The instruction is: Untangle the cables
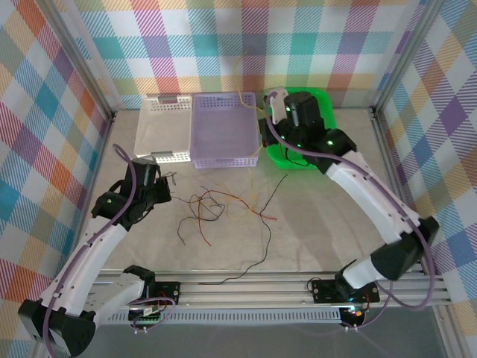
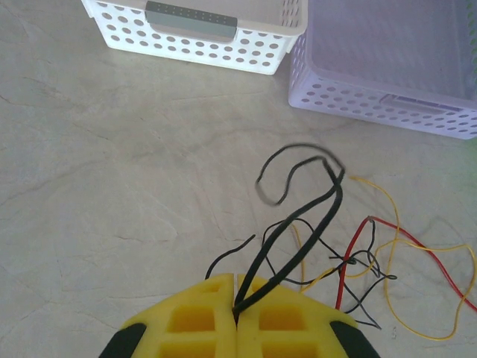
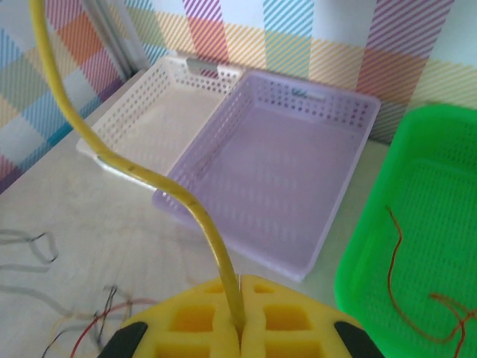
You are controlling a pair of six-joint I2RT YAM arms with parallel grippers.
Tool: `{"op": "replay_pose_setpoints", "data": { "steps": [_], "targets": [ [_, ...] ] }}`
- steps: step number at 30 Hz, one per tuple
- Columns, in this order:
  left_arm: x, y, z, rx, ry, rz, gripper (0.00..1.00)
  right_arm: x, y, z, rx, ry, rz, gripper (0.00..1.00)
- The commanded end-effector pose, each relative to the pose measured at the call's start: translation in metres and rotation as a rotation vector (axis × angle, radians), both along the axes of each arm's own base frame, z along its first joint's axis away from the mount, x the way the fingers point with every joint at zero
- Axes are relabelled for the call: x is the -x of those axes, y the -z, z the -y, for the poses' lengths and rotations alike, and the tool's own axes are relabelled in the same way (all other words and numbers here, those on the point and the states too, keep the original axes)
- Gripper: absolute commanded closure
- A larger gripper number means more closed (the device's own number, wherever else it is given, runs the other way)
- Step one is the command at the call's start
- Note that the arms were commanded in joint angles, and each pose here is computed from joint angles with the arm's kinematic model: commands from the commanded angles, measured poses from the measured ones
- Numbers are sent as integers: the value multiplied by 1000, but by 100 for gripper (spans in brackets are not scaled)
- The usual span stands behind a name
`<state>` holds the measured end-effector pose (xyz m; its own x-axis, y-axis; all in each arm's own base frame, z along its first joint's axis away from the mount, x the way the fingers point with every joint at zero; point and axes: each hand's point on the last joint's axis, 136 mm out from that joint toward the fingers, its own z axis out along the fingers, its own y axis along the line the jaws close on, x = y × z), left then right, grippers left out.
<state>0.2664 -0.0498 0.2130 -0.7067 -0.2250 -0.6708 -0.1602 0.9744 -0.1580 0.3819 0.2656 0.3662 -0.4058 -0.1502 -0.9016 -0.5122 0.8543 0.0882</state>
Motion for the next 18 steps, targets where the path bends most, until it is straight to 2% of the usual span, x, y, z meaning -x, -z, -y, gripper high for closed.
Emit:
{"op": "replay_pose_setpoints", "data": {
  "steps": [1, 13, 18],
  "targets": [
    [0, 1, 7, 1, 43, 7, 100, -40, -37, -16, -64, 46, 164, 100],
    [3, -1, 13, -8, 71, 18, 100, -162, 4, -65, 44, 197, 219, 100],
    [3, -1, 15, -6, 79, 15, 100, -198, 23, -73, 45, 267, 270, 100]
  ]
}}
